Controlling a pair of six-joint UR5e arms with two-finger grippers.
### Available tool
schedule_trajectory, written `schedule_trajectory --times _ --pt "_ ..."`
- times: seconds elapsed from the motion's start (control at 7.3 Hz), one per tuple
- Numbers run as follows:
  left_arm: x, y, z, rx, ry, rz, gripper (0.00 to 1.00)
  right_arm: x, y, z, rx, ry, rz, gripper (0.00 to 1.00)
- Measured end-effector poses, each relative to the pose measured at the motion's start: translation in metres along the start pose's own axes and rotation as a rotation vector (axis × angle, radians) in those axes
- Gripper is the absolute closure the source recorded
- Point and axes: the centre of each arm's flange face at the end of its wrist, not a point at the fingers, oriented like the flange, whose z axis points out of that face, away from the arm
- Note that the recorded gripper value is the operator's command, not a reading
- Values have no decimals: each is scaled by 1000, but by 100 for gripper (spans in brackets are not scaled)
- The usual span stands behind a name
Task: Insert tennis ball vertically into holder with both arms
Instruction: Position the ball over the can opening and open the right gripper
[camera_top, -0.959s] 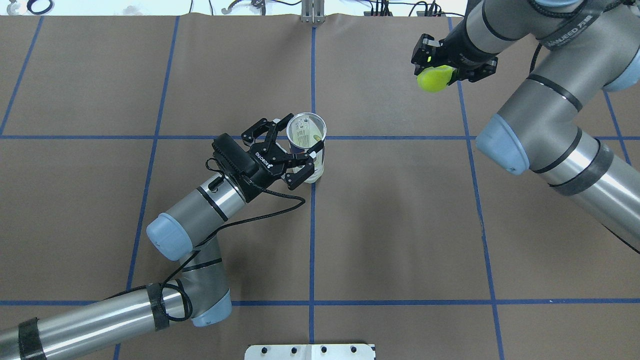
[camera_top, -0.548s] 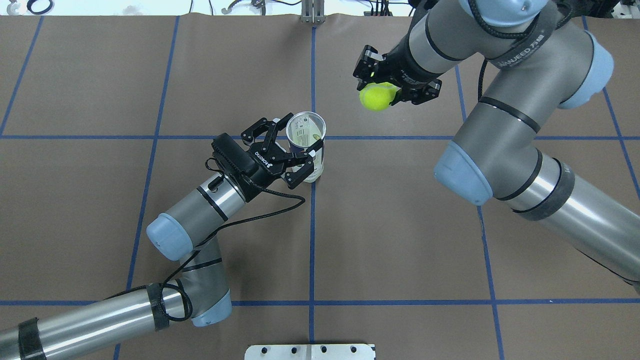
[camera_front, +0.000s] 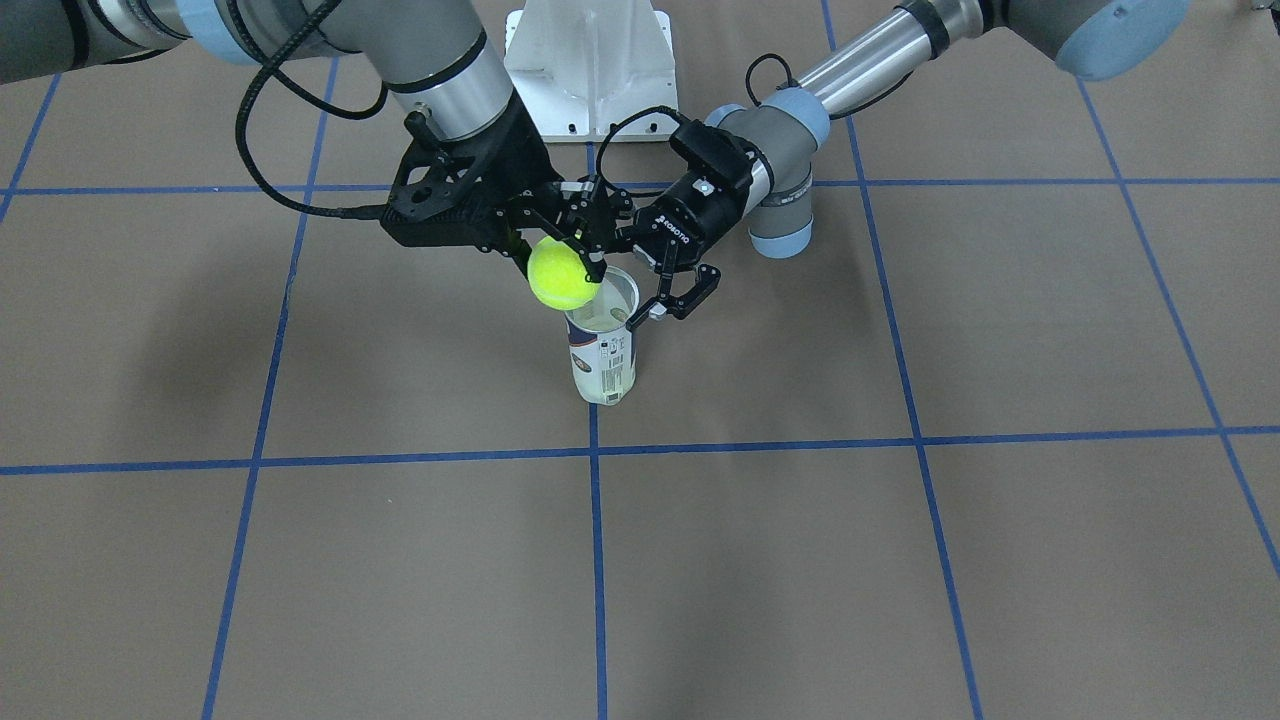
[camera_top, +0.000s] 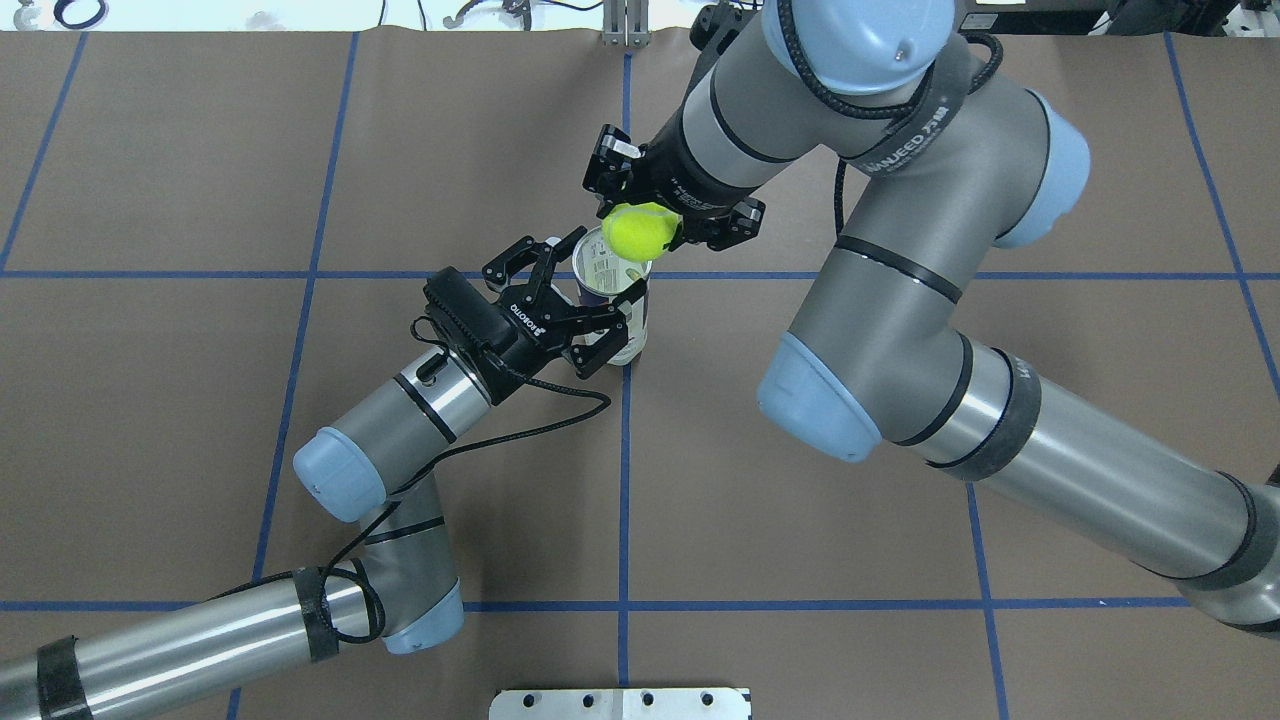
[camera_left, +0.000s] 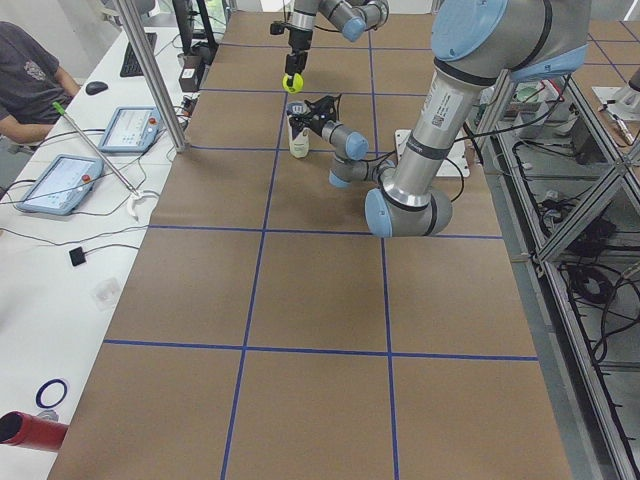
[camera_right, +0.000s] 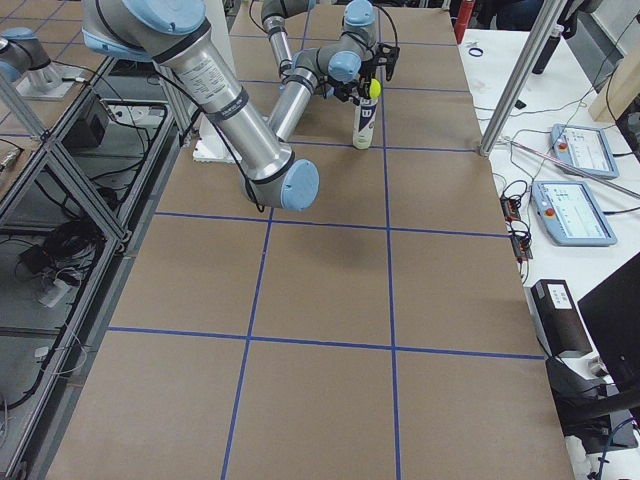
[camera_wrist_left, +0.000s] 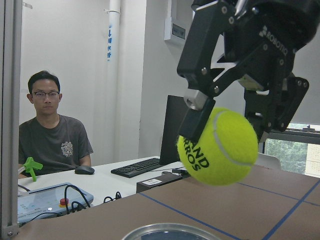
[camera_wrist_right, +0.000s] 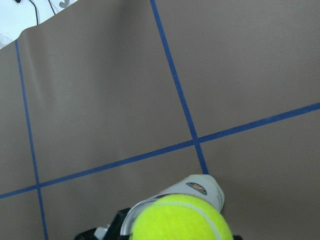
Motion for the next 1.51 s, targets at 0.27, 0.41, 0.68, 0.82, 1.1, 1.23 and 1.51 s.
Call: schedule_trajectory --times 0.27,0.41,0.68,0.82,1.1,1.23,1.51 --pt "0 0 0 0 0 0 13 -13 9 13 8 7 -5 100" --pt "0 0 0 -1 0 0 13 -14 10 16 9 11 -5 100" --pt "0 1 0 -1 0 -1 13 -14 11 22 7 20 -5 100" --pt "0 1 0 -1 0 -1 13 -13 13 26 4 25 -7 58" --pt "0 0 0 -1 0 -1 13 -13 14 28 2 28 -6 1" --pt "0 1 0 -1 0 -1 13 -12 14 29 4 30 -6 1" --pt "-1 1 0 -1 -1 0 12 -12 14 29 9 30 -15 1"
